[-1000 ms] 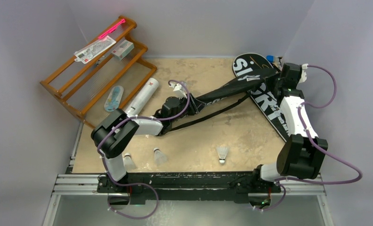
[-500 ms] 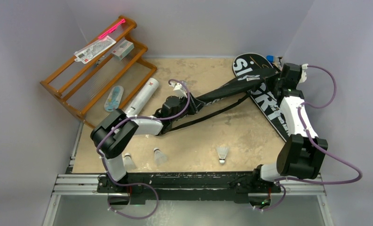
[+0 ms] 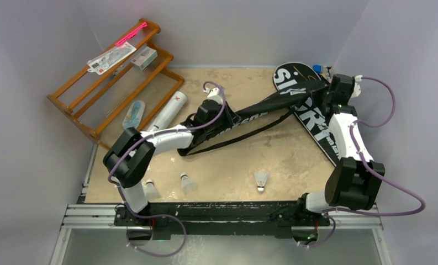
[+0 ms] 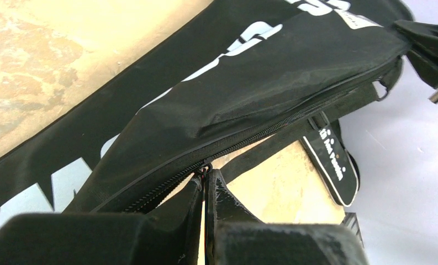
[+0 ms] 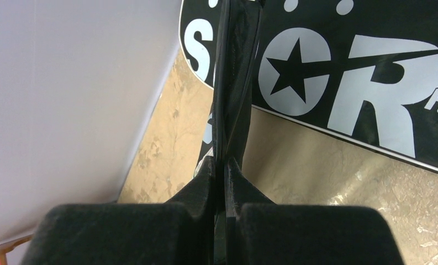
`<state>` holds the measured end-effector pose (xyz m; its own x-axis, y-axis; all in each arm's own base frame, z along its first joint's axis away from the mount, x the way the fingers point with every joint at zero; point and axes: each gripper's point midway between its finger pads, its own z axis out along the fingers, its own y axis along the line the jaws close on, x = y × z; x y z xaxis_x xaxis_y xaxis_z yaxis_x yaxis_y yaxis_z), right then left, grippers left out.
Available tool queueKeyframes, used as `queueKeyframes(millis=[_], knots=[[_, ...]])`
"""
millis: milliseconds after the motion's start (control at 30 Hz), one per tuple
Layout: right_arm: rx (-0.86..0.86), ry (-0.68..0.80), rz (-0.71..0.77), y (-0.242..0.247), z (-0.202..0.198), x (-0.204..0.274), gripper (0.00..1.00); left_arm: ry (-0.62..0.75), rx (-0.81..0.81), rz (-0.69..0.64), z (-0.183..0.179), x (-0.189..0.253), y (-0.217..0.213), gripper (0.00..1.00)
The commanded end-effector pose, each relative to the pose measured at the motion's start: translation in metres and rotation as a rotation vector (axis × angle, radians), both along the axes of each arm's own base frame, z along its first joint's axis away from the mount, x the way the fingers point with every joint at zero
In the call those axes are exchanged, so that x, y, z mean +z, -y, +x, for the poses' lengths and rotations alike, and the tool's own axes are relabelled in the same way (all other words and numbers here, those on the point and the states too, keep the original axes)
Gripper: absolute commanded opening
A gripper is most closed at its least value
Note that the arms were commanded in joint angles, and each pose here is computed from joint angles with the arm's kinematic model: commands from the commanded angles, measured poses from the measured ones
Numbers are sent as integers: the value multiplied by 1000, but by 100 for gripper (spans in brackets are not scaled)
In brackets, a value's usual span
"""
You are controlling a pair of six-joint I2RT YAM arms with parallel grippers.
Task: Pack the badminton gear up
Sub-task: Zip the racket bag at the center of the board.
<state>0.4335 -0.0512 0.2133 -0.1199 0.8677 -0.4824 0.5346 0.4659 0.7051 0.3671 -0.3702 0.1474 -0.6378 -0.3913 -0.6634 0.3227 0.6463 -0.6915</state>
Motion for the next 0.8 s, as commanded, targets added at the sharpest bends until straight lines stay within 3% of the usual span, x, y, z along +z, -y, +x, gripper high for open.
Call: queueKeyframes(millis=[0,467,767], knots=[[-34,90,-59,12,8,25,0,-79,21,140,7,21,-15,0],[-136,41,-191,42,5,28,0,-271,-90,510,-20,-6,-58,0],[-174,12,-227,53,9,27,0,-437,-202,734,-74,-39,-106,0]])
